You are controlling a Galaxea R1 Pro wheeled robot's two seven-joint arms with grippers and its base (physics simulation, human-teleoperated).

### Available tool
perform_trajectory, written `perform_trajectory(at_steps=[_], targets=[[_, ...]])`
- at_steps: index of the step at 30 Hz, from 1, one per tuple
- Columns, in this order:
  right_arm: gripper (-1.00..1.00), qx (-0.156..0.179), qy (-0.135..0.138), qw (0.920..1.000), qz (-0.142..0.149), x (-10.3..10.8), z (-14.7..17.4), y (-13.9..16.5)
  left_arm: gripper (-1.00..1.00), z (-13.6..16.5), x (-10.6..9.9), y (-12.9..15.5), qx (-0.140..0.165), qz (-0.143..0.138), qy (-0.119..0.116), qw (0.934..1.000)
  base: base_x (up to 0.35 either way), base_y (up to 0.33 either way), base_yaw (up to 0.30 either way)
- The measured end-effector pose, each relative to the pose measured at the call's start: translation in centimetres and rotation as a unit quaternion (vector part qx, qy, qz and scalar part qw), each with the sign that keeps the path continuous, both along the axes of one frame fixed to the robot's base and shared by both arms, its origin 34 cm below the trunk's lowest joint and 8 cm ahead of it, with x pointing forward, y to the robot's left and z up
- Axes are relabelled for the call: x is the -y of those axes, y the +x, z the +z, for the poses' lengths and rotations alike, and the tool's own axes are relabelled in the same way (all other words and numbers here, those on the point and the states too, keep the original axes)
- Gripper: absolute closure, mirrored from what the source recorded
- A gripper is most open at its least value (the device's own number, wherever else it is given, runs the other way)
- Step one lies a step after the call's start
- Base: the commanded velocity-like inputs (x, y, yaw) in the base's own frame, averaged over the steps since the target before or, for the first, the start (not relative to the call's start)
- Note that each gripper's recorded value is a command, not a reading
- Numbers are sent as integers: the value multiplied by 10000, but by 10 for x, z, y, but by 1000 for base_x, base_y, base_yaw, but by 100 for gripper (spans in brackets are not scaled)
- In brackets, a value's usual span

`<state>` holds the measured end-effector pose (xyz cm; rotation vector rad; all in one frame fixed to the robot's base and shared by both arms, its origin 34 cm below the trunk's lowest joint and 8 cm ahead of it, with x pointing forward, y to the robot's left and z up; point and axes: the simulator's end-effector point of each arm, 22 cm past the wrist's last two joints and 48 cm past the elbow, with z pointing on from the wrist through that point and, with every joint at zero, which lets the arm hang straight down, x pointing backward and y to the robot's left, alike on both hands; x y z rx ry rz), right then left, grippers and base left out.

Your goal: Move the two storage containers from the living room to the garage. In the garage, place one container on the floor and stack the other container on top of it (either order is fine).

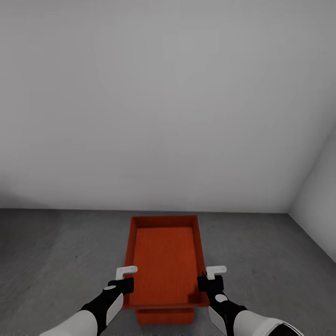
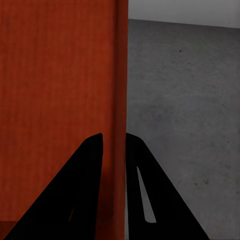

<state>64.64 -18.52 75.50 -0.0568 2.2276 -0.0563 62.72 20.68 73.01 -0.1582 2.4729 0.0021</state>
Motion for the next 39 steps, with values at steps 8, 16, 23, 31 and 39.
perform_trajectory(at_steps=[8,16,23,31,39], targets=[[100,-67,0,10000,-2,0,-7,-3,100,-7,0,-3,-69,-4,2,10000,0,0,0],[100,-131,0,9999,-3,0,-13,-6,100,-13,0,-6,-132,-8,3,9999,0,0,0],[100,-185,0,9998,-3,0,-19,-8,100,-18,0,-9,-186,-7,2,9998,0,0,0],[100,-250,0,9997,-1,0,-26,-12,100,-25,0,-13,-251,-7,1,9997,0,0,0],[100,-310,0,9995,-2,0,-32,-15,100,-31,0,-16,-310,-6,2,9995,0,0,0]])
